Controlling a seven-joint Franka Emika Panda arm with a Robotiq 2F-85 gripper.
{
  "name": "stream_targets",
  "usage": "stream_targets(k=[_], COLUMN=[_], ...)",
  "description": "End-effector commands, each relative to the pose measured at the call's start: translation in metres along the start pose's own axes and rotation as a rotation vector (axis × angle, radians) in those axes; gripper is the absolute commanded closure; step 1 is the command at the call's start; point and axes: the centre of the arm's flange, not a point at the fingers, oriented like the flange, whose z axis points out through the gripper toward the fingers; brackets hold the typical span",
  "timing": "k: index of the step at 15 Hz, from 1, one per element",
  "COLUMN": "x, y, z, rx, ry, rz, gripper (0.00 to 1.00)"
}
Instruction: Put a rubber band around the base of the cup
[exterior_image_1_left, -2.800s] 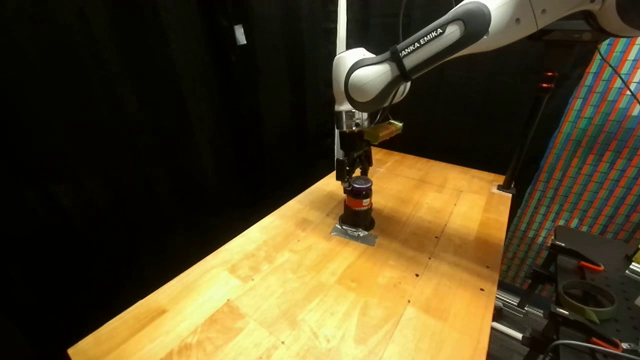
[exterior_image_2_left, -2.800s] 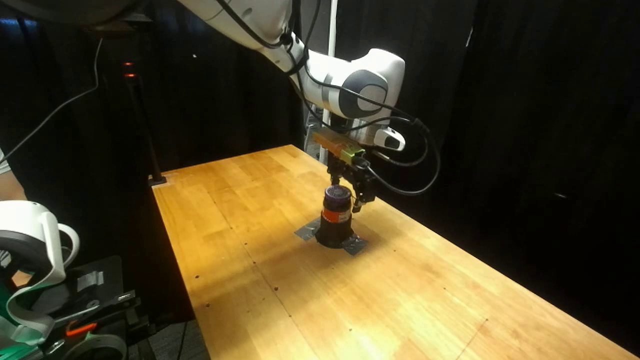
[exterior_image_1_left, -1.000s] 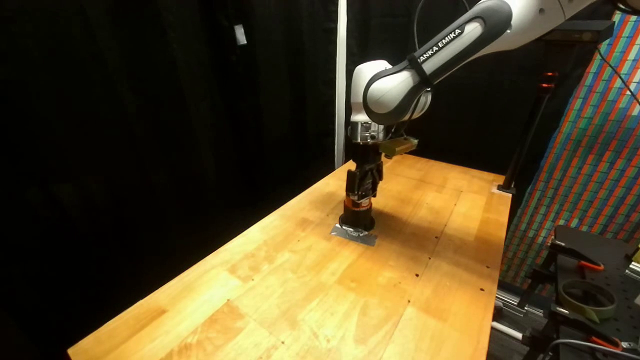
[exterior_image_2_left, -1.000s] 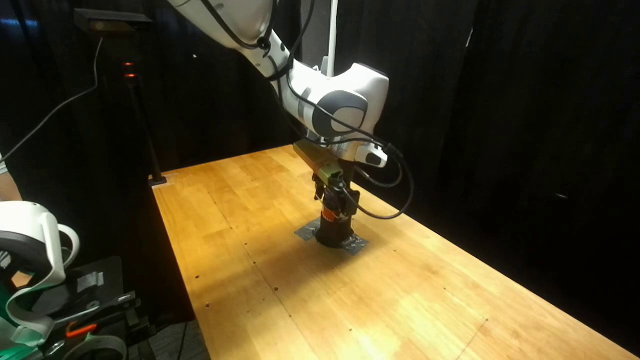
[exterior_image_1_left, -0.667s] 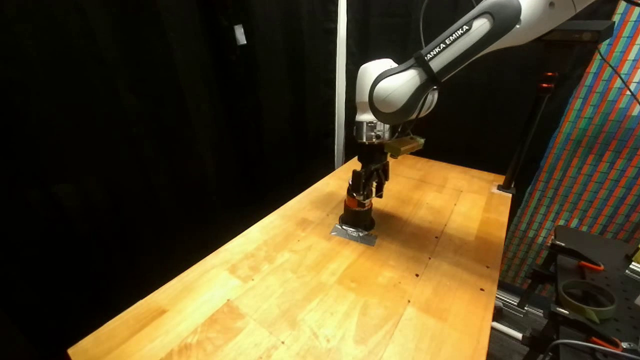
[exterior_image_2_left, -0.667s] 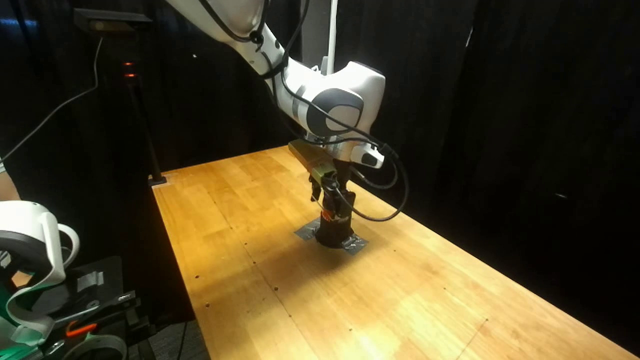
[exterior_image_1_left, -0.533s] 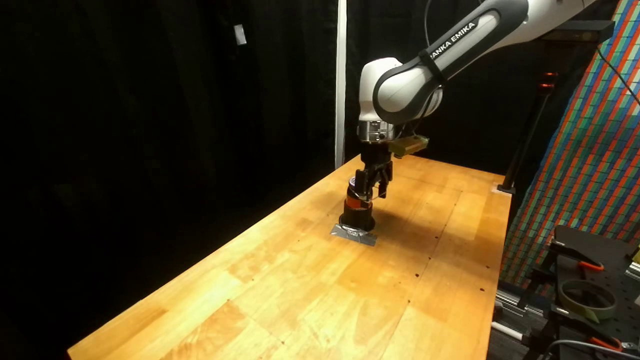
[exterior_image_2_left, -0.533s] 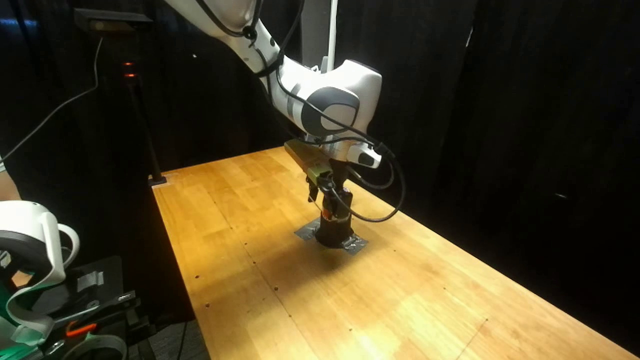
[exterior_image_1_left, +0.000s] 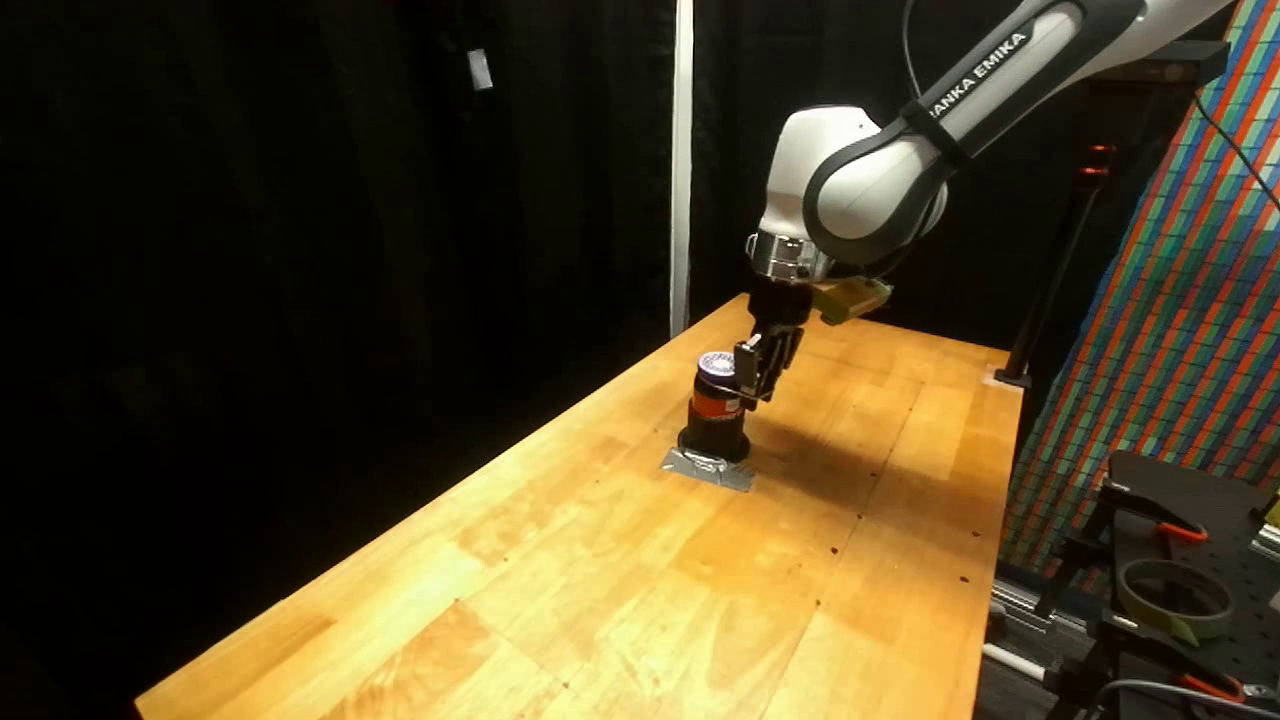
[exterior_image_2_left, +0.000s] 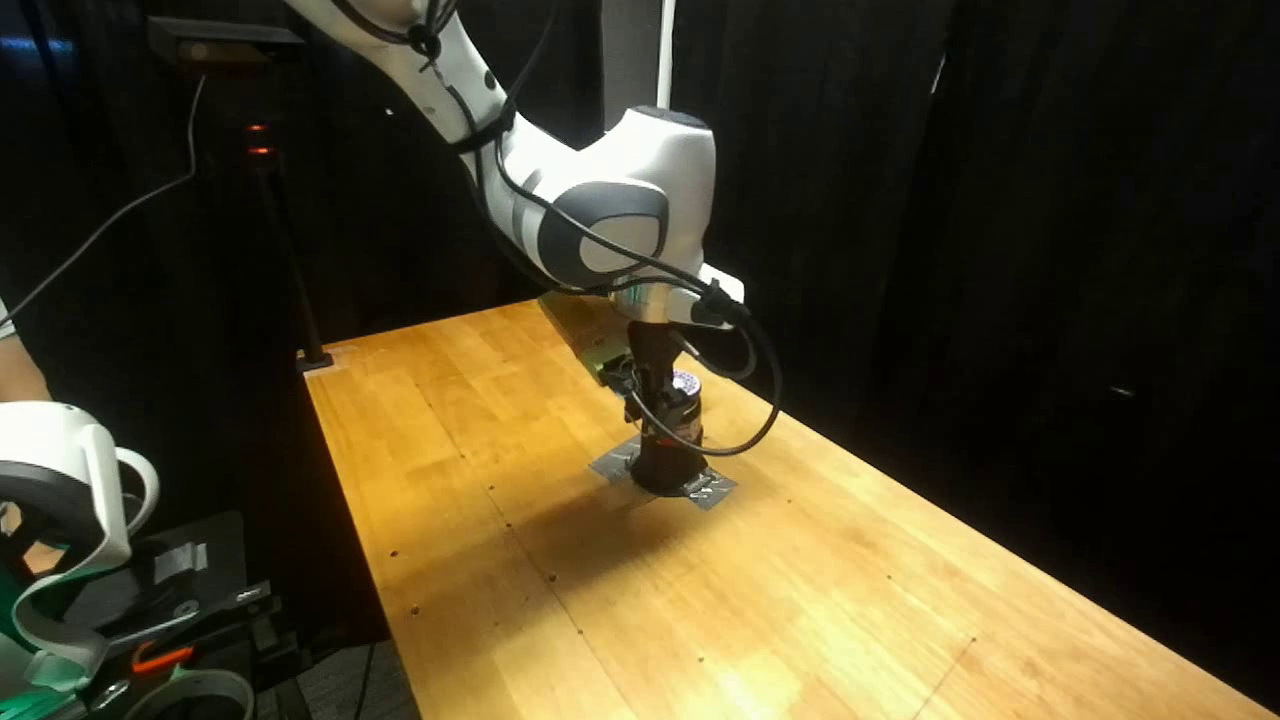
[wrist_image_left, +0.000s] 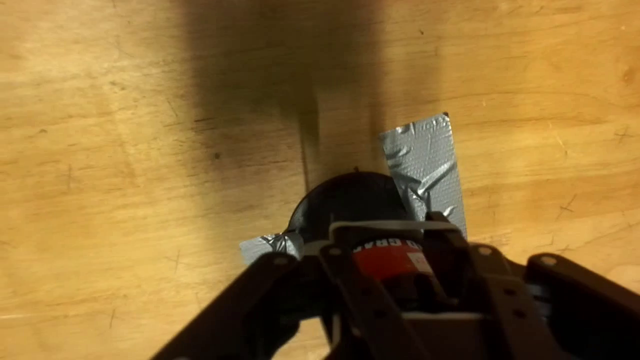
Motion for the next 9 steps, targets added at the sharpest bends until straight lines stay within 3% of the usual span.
stream_targets(k=[1, 5, 9], x=[-0.046, -0.071, -0.091], y=[0.005, 0.010, 0.013], z=[-0.016, -0.023, -0.030], rx=[-0.026, -0.011, 0.050], ry=[0.122, 0.257, 0.422], rz=[0.019, 0.036, 0.041], gripper=[0.88, 0.95, 0.89])
